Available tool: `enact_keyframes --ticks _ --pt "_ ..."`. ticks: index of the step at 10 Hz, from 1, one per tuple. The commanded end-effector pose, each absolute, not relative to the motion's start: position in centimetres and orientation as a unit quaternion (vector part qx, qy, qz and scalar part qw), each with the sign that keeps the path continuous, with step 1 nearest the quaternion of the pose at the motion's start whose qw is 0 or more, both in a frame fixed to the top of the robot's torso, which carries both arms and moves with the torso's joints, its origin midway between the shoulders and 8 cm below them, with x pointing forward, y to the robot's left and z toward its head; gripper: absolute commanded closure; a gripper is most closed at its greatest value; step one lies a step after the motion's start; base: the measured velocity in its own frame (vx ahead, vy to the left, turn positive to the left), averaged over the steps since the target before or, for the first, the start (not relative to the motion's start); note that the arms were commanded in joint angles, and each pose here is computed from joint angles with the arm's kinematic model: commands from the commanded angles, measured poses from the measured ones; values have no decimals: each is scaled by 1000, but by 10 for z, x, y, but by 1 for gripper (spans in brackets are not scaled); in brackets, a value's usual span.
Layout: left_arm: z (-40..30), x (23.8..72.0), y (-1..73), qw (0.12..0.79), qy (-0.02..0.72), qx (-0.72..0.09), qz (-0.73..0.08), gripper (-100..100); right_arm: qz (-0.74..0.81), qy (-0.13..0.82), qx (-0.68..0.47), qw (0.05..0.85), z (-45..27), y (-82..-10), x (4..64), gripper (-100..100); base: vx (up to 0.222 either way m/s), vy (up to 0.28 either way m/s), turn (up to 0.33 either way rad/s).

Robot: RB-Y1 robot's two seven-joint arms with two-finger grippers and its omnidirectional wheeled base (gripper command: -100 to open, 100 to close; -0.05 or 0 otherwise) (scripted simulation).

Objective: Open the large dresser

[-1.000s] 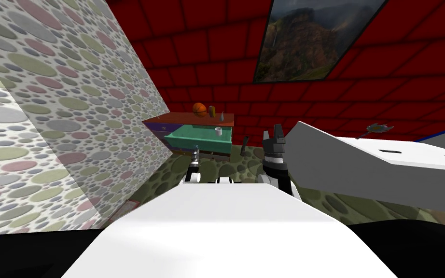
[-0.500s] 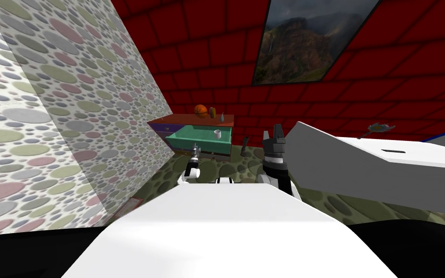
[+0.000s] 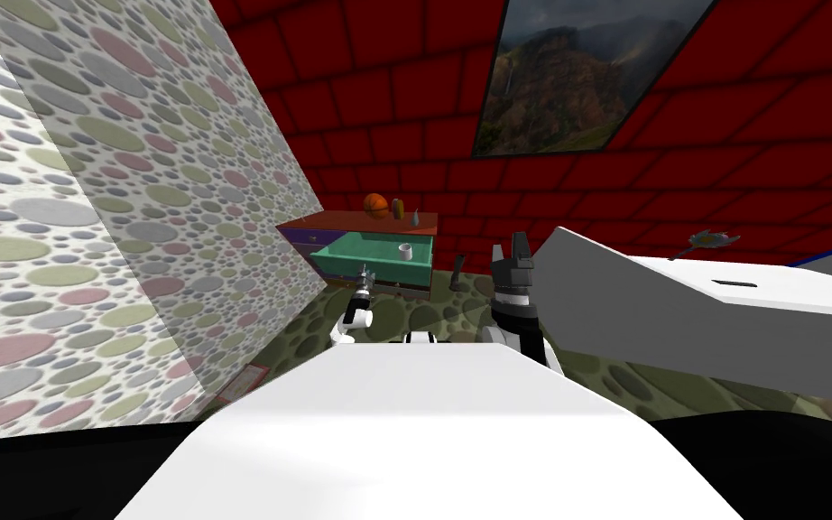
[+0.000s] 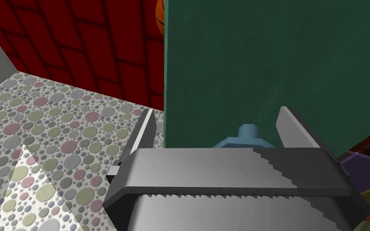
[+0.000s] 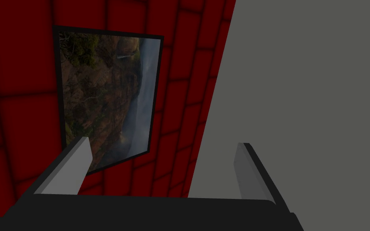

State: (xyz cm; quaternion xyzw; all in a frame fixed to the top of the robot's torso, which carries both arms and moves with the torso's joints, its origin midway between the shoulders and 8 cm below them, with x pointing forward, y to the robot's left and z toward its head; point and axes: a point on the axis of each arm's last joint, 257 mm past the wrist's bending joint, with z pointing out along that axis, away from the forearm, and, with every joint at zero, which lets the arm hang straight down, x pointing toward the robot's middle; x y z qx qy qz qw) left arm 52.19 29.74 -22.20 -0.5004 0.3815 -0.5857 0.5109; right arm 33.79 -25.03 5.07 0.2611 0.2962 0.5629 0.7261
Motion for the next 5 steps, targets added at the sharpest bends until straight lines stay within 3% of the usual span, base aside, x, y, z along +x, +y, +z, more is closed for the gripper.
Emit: enact_keyframes --ticks 1,5 --pt "-224 521 298 510 382 -502 -585 0 563 296 261 726 51 -250 338 0 0 0 0" --pt "-227 521 298 509 383 -504 -583 0 563 296 261 726 51 -250 338 0 0 0 0"
